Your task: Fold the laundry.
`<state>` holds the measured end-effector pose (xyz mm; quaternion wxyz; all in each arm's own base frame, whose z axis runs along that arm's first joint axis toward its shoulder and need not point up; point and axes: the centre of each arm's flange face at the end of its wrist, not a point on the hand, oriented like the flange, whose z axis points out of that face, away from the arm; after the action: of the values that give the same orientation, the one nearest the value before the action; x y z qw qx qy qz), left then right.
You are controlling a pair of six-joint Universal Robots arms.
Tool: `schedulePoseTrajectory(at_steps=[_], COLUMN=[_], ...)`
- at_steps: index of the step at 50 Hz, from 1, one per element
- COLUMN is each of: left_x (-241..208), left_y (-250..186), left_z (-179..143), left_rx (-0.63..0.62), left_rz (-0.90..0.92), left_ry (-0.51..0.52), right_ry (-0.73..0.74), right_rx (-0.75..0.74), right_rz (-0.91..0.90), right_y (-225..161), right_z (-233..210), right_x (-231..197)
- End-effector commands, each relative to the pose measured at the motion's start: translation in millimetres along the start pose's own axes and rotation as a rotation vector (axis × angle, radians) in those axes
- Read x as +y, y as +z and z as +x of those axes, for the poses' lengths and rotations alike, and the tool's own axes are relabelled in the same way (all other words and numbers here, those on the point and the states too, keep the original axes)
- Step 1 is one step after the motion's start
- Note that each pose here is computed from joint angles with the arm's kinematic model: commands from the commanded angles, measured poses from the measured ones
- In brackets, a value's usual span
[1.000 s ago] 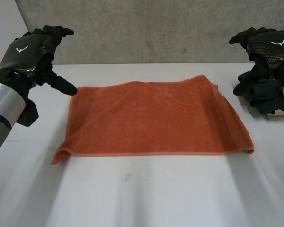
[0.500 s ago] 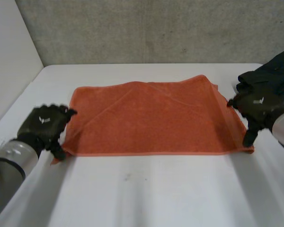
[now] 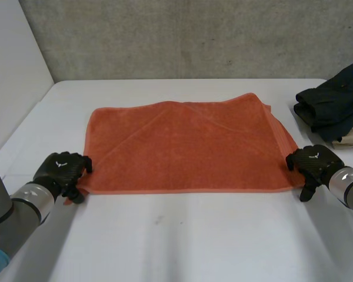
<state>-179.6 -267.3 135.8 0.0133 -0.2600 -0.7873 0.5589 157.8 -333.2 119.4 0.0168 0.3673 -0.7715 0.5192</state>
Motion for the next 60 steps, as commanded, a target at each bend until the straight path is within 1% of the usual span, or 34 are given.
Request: schedulePoseTrajectory(at_steps=[1,12,23,27,35,39,42,43,44,46,47,48,50,51,55,58,60], left_x=[-4,-5,-14,-17,-19,-21,-21,-23,-23,-21,-18,-17,-13,-9,-4,-3,-8], left_y=[5,15,20,20,19,14,3,-1,-10,-22,-33,-40,-55,-72,-103,-109,-104], left_z=[-3,-5,-7,-3,-2,-2,-1,-2,-2,0,2,2,6,11,22,25,22], left_rx=[-0.006,-0.005,-0.016,-0.005,-0.002,0.004,0.019,0.021,0.032,0.053,0.087,0.106,0.152,0.203,0.290,0.295,0.266], left_rz=[0.012,0.017,0.059,0.069,0.067,0.046,0.003,-0.006,-0.042,-0.088,-0.143,-0.172,-0.239,-0.298,-0.379,-0.372,-0.335], left_ry=[0.003,0.007,0.018,0.029,0.048,0.102,0.190,0.216,0.270,0.322,0.372,0.390,0.411,0.424,0.442,0.457,0.470], right_ry=[-0.009,-0.017,-0.011,-0.008,0.016,-0.043,-0.094,-0.112,-0.115,-0.116,-0.107,-0.100,-0.082,-0.072,-0.105,-0.135,-0.137], right_rx=[0.013,0.021,0.028,0.023,-0.074,-0.161,-0.197,-0.218,-0.228,-0.251,-0.276,-0.291,-0.325,-0.354,-0.381,-0.384,-0.370], right_rz=[0.021,0.032,0.045,0.039,-0.076,-0.175,-0.216,-0.238,-0.252,-0.287,-0.324,-0.345,-0.386,-0.414,-0.432,-0.430,-0.416], right_y=[4,15,24,21,0,-18,-31,-41,-47,-57,-67,-72,-83,-95,-118,-122,-121], right_z=[5,9,16,17,17,12,11,12,13,15,16,16,15,13,11,13,16], right_x=[-4,-6,-10,-14,-23,-25,-30,-34,-35,-35,-35,-35,-35,-36,-41,-38,-38])
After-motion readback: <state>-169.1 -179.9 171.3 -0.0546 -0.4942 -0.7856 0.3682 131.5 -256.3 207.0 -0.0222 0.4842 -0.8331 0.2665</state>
